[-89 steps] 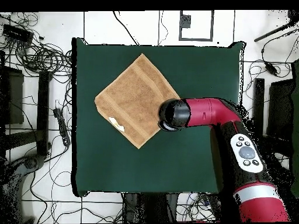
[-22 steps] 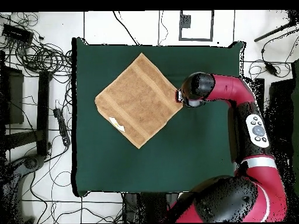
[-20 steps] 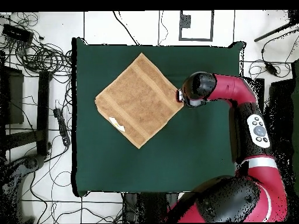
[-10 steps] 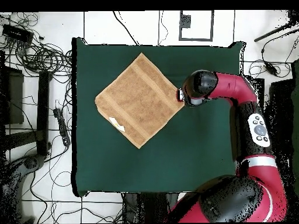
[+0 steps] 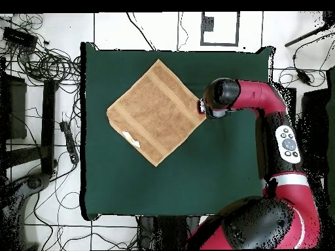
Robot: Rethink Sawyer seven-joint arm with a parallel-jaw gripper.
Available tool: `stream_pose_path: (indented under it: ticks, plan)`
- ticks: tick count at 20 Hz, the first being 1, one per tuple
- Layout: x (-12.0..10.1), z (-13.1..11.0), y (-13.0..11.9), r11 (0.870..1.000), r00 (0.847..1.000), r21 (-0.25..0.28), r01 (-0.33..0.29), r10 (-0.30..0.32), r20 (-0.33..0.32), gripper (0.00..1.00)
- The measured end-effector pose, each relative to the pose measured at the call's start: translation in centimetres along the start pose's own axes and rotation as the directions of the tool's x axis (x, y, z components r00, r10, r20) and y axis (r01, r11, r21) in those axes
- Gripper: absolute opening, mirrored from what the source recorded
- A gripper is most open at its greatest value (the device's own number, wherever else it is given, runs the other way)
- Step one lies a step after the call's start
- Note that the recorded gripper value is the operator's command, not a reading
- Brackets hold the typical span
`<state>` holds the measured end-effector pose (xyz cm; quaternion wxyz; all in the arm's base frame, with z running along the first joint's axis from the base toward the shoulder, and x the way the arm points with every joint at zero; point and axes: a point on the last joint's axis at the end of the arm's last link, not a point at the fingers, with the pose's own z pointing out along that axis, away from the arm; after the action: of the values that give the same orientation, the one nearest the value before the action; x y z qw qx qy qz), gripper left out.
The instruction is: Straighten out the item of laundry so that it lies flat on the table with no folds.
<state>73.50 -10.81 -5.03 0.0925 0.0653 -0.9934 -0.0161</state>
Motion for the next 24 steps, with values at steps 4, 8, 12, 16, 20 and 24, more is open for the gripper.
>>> stream_pose_path:
  ticks: [4, 8, 12, 16, 20, 24]
  plan:
    - [-0.1, 0.0, 0.2, 1.0, 1.0, 0.025, 0.019, -0.019, 0.001, 1.0]
    - [-0.3, -0.1, 0.3, 0.998, 0.999, 0.055, 0.044, -0.044, 0.009, 1.0]
    - [-0.9, -0.3, 0.0, 0.991, 0.994, 0.093, 0.099, -0.102, 0.039, 1.0]
    - [-2.1, -0.8, -1.1, 0.971, 0.975, 0.159, 0.181, -0.198, 0.099, 1.0]
    - [-4.1, -1.5, -3.5, 0.934, 0.933, 0.254, 0.251, -0.303, 0.193, 1.0]
    - [-5.7, -1.9, -6.9, 0.894, 0.879, 0.355, 0.273, -0.382, 0.285, 1.0]
